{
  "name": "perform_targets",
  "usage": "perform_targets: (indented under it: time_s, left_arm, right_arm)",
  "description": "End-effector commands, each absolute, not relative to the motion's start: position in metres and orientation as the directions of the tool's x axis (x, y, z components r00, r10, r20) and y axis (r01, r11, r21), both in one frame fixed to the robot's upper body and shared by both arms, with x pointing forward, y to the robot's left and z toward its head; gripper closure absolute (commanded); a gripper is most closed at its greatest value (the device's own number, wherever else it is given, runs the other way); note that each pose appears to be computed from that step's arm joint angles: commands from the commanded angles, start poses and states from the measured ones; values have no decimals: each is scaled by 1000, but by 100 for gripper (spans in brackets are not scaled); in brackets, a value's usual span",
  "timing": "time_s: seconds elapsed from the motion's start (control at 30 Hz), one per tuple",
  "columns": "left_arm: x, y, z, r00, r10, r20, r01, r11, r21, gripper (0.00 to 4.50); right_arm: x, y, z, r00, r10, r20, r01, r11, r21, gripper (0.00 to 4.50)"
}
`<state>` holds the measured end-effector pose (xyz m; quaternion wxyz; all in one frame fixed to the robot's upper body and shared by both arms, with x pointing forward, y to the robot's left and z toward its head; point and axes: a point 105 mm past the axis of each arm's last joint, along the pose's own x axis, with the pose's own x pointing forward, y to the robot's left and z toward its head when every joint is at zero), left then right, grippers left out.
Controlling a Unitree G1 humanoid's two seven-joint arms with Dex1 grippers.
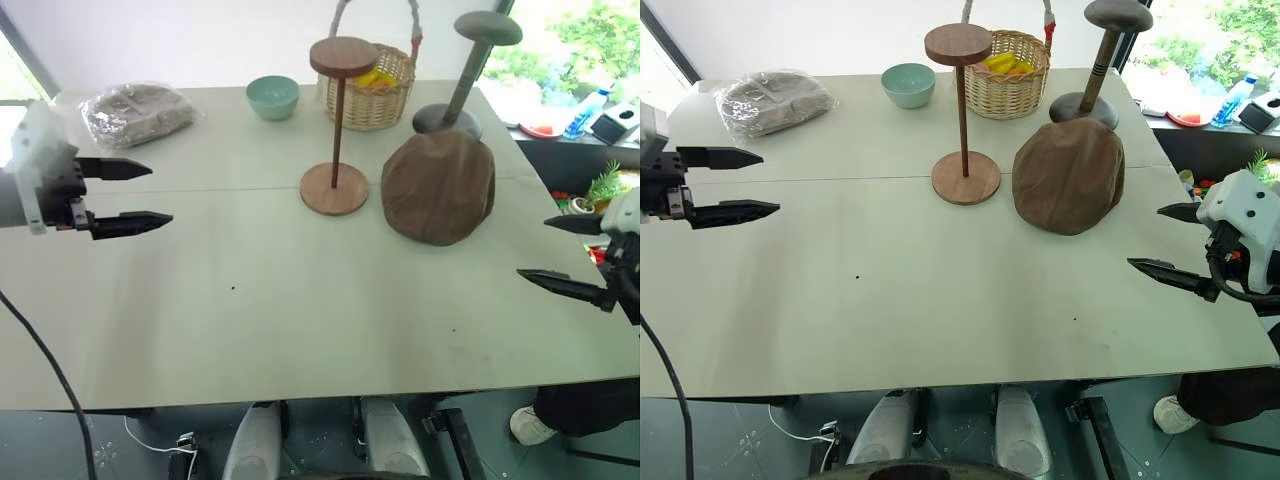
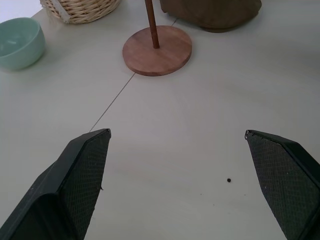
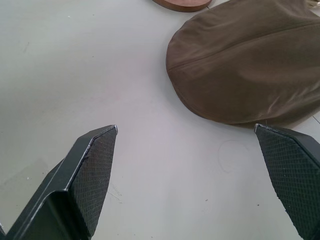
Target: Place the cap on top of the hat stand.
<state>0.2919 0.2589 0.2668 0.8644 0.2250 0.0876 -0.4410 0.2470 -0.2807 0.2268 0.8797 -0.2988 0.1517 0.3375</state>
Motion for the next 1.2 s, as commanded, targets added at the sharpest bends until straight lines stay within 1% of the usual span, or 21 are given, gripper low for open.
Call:
perform_targets:
  time_s: [0.03, 0.13, 0.3, 0.53, 0.6, 0.67, 0.77, 0.83, 0.9, 1.0, 1.03, 1.1, 1.2]
  left_arm:
    - [290, 258, 280, 604, -724, -333, 790, 487, 373, 0]
    - [294, 258, 282, 622, -719, -311, 775, 508, 376, 0]
    - [296, 257, 282, 621, -717, -317, 776, 505, 377, 0]
    - [302, 248, 290, 593, -754, -283, 798, 503, 332, 0]
    - [303, 239, 295, 559, -783, -273, 821, 478, 312, 0]
    - [304, 226, 302, 519, -815, -259, 844, 442, 303, 0]
    - [299, 196, 316, 394, -888, -238, 906, 331, 266, 0]
    - [292, 181, 322, 297, -926, -234, 944, 247, 220, 0]
    - [285, 167, 324, 203, -951, -233, 971, 165, 172, 0]
    - [278, 155, 316, 104, -956, -273, 989, 70, 132, 0]
    - [277, 153, 312, 81, -953, -291, 991, 45, 129, 0]
    - [278, 149, 305, 55, -949, -309, 993, 19, 119, 0]
    - [279, 144, 302, 37, -950, -310, 994, 2, 111, 0]
  right_arm:
    - [245, -280, 240, 748, 508, -428, -664, 579, -473, 0]
    - [246, -280, 241, 757, 505, -415, -654, 579, -487, 0]
    - [247, -279, 243, 771, 499, -396, -637, 581, -507, 0]
    - [254, -282, 251, 814, 442, -376, -579, 584, -569, 0]
    - [256, -285, 257, 832, 418, -364, -554, 600, -577, 0]
    - [259, -282, 260, 841, 399, -366, -541, 580, -609, 0]
    - [268, -267, 264, 855, 374, -359, -516, 542, -664, 0]
    - [273, -254, 261, 860, 365, -357, -507, 540, -671, 0]
    - [276, -237, 251, 865, 356, -352, -499, 549, -670, 0]
    - [280, -213, 229, 877, 347, -333, -478, 558, -678, 0]
    - [282, -205, 224, 883, 344, -320, -466, 557, -687, 0]
    - [290, -196, 216, 914, 305, -268, -401, 569, -718, 0]
    - [300, -186, 206, 936, 268, -227, -341, 534, -774, 0]
